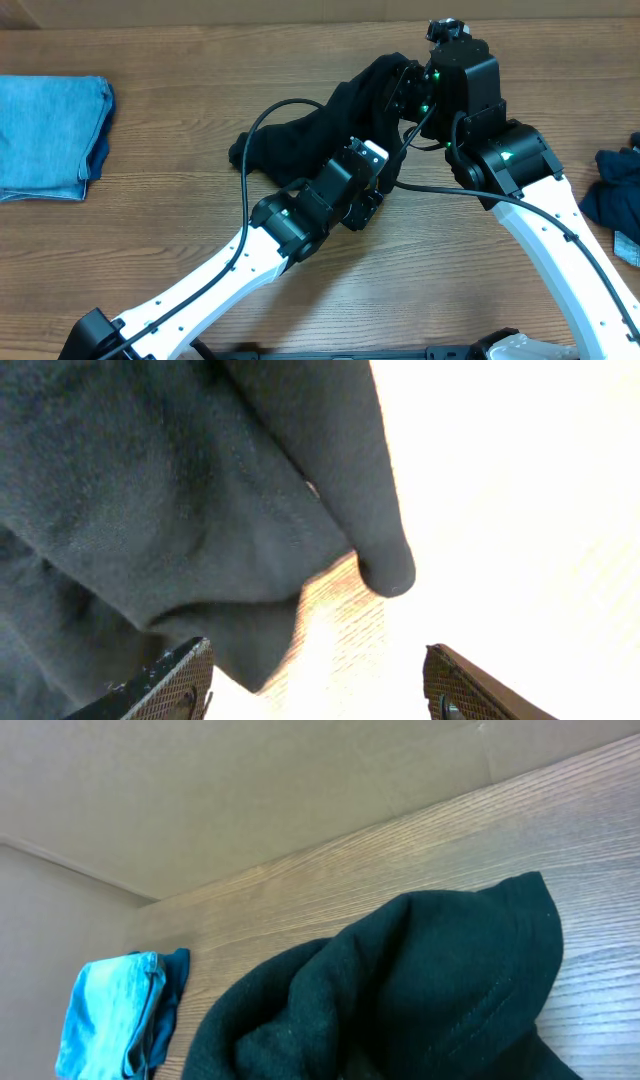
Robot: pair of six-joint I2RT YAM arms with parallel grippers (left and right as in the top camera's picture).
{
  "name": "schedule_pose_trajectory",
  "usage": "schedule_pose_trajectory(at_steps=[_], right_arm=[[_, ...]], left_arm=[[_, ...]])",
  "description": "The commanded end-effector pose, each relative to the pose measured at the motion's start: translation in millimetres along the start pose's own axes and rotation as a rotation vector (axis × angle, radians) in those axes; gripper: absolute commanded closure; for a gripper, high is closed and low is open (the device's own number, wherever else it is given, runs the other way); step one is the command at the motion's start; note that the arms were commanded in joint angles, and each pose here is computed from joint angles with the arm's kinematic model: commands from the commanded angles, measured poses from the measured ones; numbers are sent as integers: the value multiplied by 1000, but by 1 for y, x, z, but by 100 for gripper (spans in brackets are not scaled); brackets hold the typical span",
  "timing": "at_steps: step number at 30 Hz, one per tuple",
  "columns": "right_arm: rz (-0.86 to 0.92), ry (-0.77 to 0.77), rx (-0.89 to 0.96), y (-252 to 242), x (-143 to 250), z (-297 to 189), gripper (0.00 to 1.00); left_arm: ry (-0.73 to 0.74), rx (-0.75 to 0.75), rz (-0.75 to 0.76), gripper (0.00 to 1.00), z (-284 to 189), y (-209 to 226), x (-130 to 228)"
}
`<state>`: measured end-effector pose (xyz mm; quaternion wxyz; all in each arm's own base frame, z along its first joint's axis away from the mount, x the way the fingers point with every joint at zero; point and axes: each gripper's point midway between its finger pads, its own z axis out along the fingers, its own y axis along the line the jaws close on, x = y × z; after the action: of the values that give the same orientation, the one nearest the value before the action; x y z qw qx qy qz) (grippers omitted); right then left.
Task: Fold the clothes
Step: 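Push the left gripper into the garment toward the right gripper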
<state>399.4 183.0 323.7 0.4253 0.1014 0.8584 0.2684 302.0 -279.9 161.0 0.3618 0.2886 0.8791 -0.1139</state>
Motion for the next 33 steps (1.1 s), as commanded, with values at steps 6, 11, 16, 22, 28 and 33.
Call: schedule_pose_trajectory(at_steps=[6,11,16,22,28,33], right_arm=[[-6,-51,-95,34,-27,-28,96],[-12,-63,-129,47,-38,-42,96],[-36,-66,-148,57,-47,-59,96],[-41,-72,-151,61,-52,-71,96],[-40,-62,-139,59,-50,-70,96],[-40,-58,-152,61,-49,-70,96]], left_arm=[[-5,-71,-13,29,13,11,0],[-11,-141,-12,27,11,23,0],[-19,-165,-14,27,11,27,-2],[-24,-193,-25,27,10,31,-3],[-44,-186,-61,32,10,30,-7],[-71,-122,-84,29,11,19,-14]])
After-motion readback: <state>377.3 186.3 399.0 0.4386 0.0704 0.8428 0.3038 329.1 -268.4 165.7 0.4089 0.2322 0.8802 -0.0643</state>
